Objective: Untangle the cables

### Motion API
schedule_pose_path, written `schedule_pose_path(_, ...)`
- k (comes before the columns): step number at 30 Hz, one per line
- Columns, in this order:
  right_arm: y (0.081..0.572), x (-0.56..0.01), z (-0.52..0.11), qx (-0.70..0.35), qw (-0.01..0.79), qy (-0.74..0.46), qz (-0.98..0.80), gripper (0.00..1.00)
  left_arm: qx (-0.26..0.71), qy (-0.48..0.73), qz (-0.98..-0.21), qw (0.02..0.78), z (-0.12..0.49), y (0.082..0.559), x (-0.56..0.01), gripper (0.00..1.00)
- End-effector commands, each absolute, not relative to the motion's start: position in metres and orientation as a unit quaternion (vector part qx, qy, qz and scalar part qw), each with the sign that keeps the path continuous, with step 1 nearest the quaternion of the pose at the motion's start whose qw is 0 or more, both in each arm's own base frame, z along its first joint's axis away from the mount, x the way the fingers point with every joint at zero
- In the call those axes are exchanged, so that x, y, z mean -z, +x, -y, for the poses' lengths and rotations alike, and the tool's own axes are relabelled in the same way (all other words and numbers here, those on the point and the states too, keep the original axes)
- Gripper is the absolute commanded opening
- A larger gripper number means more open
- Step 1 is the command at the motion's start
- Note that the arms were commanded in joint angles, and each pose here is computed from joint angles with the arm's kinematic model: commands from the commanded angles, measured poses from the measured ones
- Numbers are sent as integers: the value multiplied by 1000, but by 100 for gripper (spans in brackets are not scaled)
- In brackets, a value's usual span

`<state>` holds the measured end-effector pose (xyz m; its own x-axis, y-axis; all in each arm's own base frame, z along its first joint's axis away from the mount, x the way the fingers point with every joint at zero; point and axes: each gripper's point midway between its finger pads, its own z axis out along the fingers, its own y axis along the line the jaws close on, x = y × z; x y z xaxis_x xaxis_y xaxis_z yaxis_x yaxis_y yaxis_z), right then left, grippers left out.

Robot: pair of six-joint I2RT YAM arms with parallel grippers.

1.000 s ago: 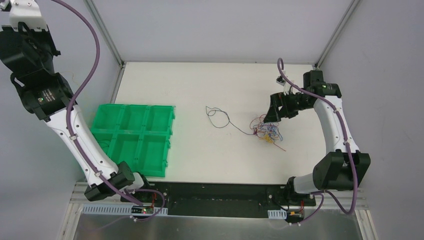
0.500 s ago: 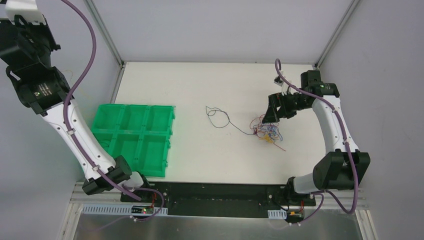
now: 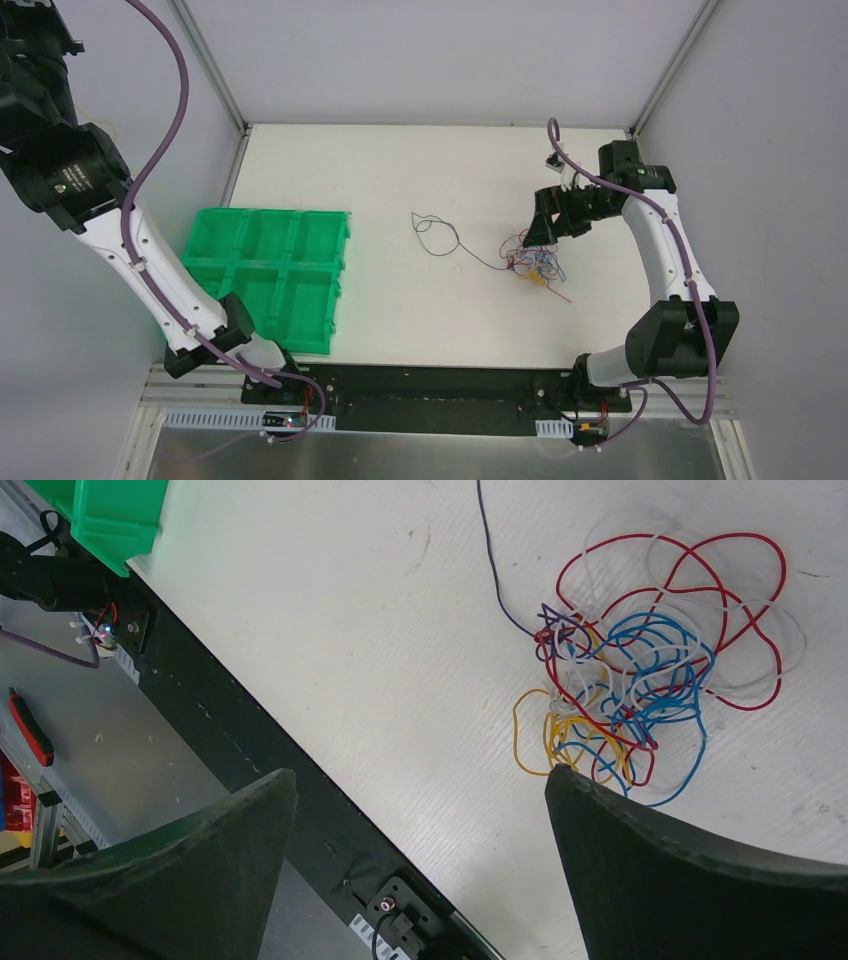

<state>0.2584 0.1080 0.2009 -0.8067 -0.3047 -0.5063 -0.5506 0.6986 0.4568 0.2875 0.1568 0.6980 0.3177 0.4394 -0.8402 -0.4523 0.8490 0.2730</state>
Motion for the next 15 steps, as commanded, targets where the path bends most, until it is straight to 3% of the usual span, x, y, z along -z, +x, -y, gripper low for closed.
schedule_pose_path(1, 260, -210, -111, -307, 208, -242, -897, 99, -307, -2, -433, 848, -148, 262, -743, 0)
schedule_pose_path(7, 261, -209, -112, -311, 206, -241, -896, 99, -331, 1, -330, 884, -131, 226, -793, 0)
schedule_pose_path(15, 261, -208, -114, -313, 204, -241, -896, 99, -302, 3, -274, 913, -109, 201, -807, 0)
